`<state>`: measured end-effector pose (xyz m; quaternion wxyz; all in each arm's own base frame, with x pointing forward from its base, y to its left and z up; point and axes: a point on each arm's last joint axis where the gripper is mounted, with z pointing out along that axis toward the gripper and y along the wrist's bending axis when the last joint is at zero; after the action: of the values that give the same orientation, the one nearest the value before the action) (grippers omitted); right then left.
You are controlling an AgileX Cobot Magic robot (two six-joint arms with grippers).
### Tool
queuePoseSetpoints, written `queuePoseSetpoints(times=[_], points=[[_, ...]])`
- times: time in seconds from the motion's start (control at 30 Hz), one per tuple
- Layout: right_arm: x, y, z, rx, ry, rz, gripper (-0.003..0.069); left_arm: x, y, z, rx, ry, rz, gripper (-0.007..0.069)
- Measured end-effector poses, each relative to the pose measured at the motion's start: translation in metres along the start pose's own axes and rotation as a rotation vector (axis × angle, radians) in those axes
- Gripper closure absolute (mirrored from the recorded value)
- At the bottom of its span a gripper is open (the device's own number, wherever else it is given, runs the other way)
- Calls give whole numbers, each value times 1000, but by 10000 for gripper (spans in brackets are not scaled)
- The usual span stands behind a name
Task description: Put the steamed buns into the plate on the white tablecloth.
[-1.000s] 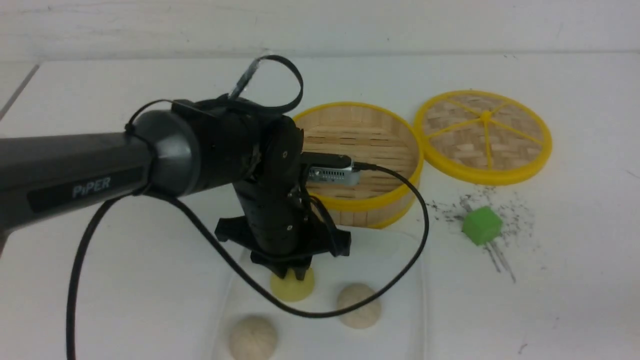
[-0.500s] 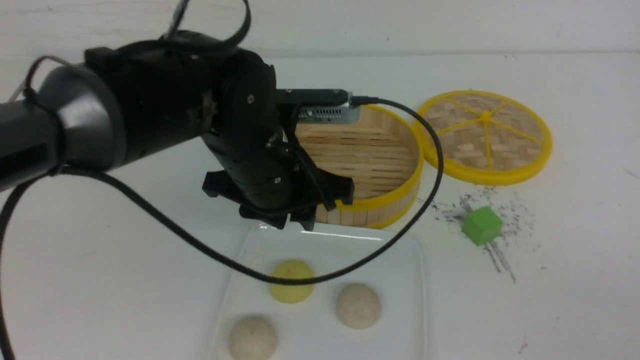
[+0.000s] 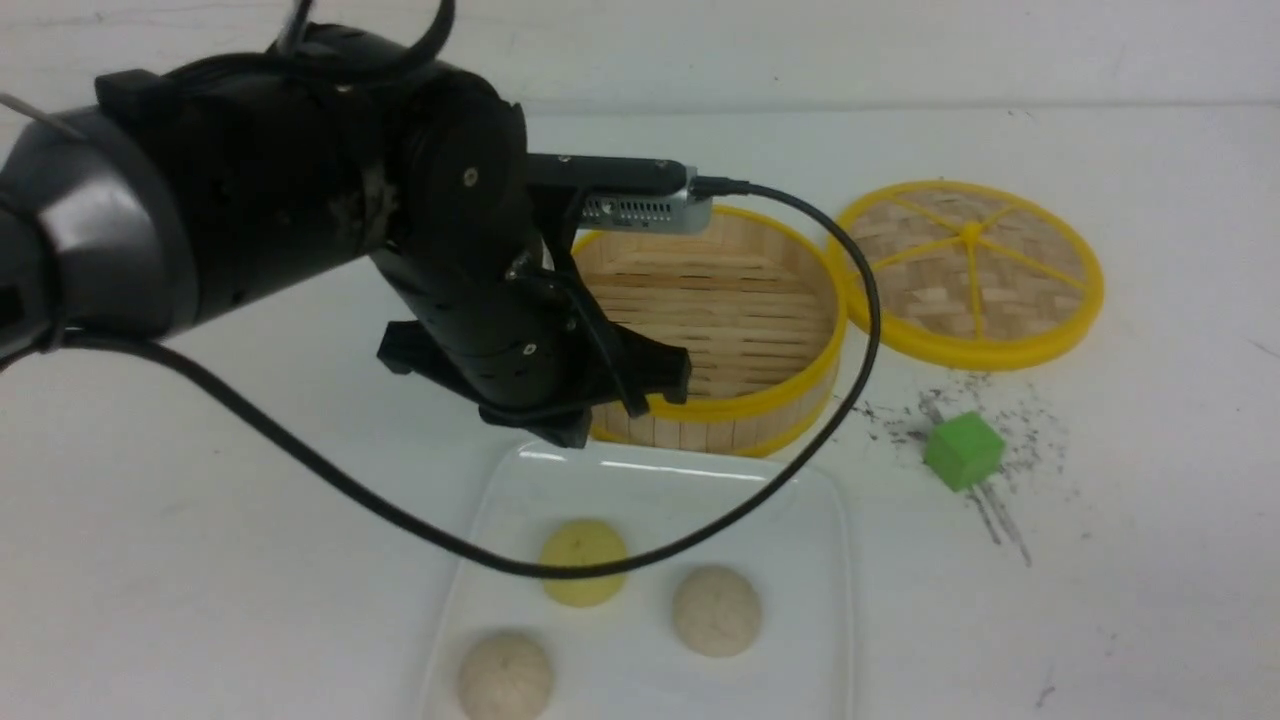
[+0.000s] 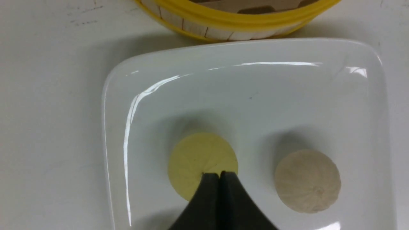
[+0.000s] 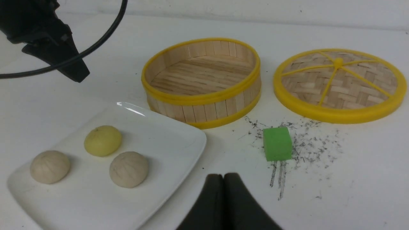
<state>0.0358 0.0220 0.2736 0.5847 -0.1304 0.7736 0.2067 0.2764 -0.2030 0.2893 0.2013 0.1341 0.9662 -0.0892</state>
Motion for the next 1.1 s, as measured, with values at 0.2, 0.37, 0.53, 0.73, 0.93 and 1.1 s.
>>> queuePoseSetpoints(times=[0.2, 0.37, 0.53, 0.73, 0.93, 1.1], points=[[0, 0, 0, -1, 0, 0, 664, -1, 2, 0, -18, -7, 15, 623], [0, 0, 0, -1, 0, 1, 660, -1, 2, 0, -20, -8, 17, 623], [6, -1, 2, 0, 1, 0, 659, -1, 2, 0, -25, -11, 21, 621], [35, -12, 12, 104, -48, 19, 657, -1, 3, 0, -32, -15, 28, 613], [81, -31, 26, 316, 16, 50, 653, -2, 4, 0, -47, -23, 40, 609], [92, -40, 28, 414, 42, 26, 646, -2, 6, -5, -62, -34, 53, 608]])
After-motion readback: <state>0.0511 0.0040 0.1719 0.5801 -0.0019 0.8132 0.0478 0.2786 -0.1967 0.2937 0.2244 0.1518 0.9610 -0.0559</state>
